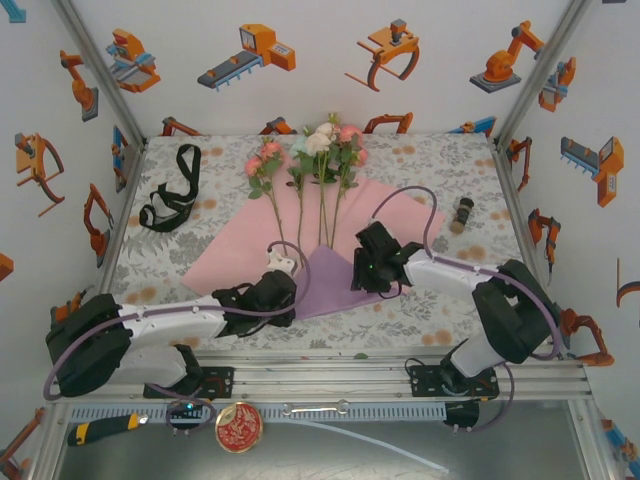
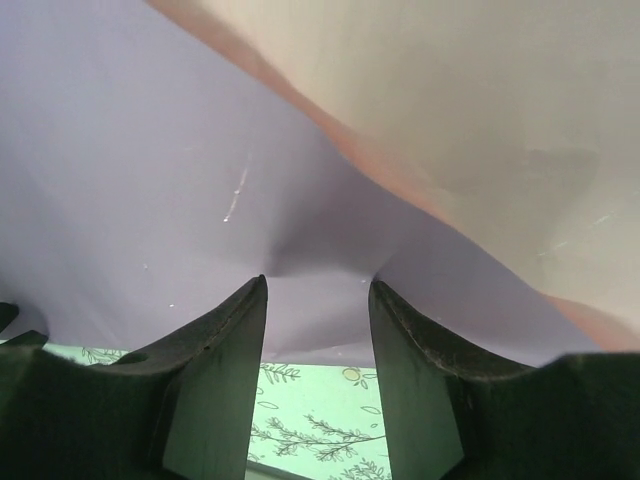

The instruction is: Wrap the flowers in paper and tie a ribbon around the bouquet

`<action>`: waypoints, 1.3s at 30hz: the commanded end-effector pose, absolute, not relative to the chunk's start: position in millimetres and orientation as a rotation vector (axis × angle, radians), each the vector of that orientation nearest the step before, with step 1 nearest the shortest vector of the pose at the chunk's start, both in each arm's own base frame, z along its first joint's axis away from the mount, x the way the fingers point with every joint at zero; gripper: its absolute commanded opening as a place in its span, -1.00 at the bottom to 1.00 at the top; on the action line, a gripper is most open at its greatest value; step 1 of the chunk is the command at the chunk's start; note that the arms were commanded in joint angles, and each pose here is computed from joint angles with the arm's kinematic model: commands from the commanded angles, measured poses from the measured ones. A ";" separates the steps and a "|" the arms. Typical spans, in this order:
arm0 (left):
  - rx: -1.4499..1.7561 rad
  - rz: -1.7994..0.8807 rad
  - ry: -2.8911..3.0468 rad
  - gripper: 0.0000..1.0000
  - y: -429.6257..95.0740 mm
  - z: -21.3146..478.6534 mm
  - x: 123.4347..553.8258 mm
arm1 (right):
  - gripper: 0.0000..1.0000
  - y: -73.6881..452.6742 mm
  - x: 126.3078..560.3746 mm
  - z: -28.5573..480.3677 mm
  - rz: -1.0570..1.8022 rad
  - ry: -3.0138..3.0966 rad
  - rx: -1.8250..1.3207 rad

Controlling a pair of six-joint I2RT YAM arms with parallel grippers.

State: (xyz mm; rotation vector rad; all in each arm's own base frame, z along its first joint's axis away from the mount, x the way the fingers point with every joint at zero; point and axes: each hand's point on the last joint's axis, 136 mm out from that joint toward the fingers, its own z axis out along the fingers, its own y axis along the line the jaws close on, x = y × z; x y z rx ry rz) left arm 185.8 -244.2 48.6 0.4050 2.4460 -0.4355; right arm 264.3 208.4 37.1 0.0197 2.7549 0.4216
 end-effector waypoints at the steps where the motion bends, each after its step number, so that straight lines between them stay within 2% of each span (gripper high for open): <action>1: 0.275 -0.202 2.570 -0.39 -188.1 16.7 173.5 | -0.07 166.7 261.2 31.4 0.271 2.783 0.060; 4: 0.194 -0.149 2.567 -0.33 -171.8 17.1 174.5 | -0.05 133.3 265.4 39.5 0.202 2.763 0.122; 9: 0.300 -0.401 2.509 -0.23 -208.5 37.6 173.2 | -0.03 140.6 270.5 88.8 0.236 2.656 -0.014; 11: 0.299 -0.421 2.505 -0.23 -210.3 38.3 172.5 | -0.03 161.5 265.8 111.6 0.281 2.584 -0.092; 15: 0.229 -0.262 2.557 -0.24 -183.9 23.3 170.8 | -0.03 224.9 241.7 134.9 0.429 2.484 -0.264; 19: 0.212 -0.128 2.593 -0.28 -167.7 11.4 171.2 | -0.04 296.4 208.9 120.9 0.700 2.495 -0.411; 23: 0.218 -0.084 2.622 -0.29 -168.6 6.8 171.5 | -0.03 321.0 198.7 91.5 0.698 2.572 -0.486; 30: 0.166 0.009 2.645 -0.34 -153.4 -1.2 168.7 | -0.03 263.4 218.8 40.9 0.413 2.700 -0.298; 39: 0.127 -0.010 2.613 -0.36 -146.2 4.5 168.7 | -0.02 146.9 236.3 26.0 0.213 2.735 0.040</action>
